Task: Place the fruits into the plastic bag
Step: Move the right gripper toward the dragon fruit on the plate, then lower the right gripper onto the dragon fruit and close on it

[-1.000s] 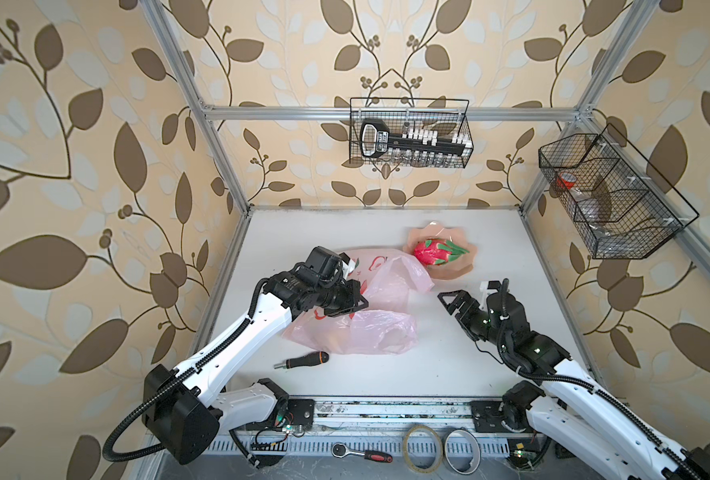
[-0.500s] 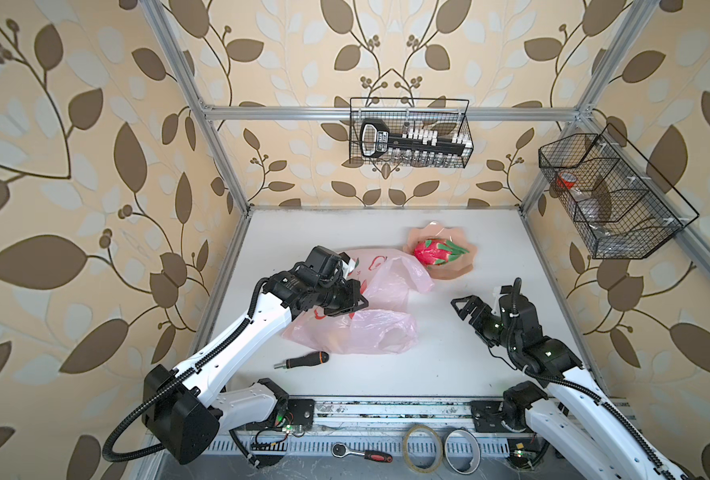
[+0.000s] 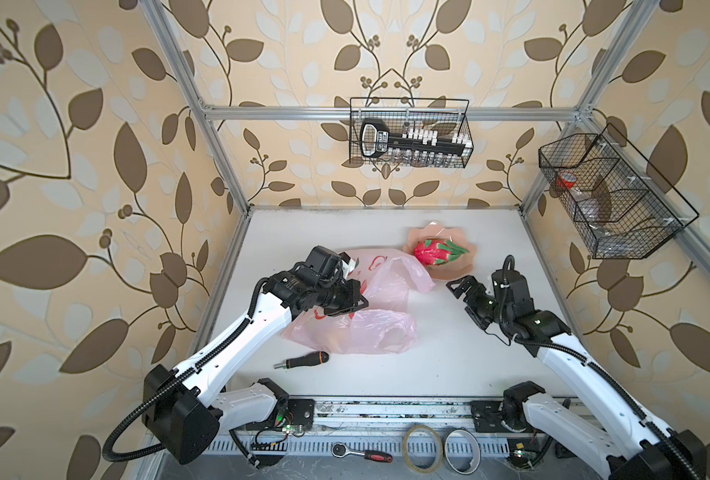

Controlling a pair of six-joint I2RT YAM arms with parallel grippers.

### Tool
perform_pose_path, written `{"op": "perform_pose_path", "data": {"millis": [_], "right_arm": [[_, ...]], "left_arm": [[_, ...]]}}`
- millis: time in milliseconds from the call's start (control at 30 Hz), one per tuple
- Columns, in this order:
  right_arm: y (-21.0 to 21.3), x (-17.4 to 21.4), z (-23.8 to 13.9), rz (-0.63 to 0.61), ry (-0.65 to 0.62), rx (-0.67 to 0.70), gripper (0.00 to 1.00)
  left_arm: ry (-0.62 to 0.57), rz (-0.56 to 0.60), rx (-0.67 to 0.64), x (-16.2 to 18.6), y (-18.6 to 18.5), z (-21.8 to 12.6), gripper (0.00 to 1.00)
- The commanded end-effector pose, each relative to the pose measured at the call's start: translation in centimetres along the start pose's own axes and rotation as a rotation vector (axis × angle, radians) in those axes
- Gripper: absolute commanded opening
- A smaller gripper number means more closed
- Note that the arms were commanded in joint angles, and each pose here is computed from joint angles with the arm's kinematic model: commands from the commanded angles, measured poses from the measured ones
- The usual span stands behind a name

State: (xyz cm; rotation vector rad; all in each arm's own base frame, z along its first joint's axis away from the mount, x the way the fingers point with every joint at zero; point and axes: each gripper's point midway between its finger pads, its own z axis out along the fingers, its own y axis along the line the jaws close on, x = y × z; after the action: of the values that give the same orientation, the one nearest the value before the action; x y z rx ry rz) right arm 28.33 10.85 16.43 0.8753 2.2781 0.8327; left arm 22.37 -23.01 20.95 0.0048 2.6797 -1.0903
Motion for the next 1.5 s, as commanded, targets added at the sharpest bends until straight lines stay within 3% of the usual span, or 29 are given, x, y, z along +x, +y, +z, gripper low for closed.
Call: {"op": "perform_pose_path", "data": {"millis": [0,400,800,1467], "right_arm": [[2.9,-1.6,0.2,0.039,-0.018,-0.048,1.0],[5.6,-4.7,8.3,0.201,0.029,0.034,1.0],[4.9,-7.8,14.9,0.363,0.023,0.123,1.0],[3.4,-9.7,19.1,0.454,0.031,0.213,1.0]], "left_arm": [[-0.021,0.061,0.034,-0.1,-1.4,-1.2,0.0],[-0.035,0.075,0.035,0.1,-1.3,-1.4,0.0],[-0.032,0.086,0.04,0.6,-1.2,-1.6,0.0],[-0.039,0.079,0.027,0.5,-0.9,-1.6,0.0]]}}
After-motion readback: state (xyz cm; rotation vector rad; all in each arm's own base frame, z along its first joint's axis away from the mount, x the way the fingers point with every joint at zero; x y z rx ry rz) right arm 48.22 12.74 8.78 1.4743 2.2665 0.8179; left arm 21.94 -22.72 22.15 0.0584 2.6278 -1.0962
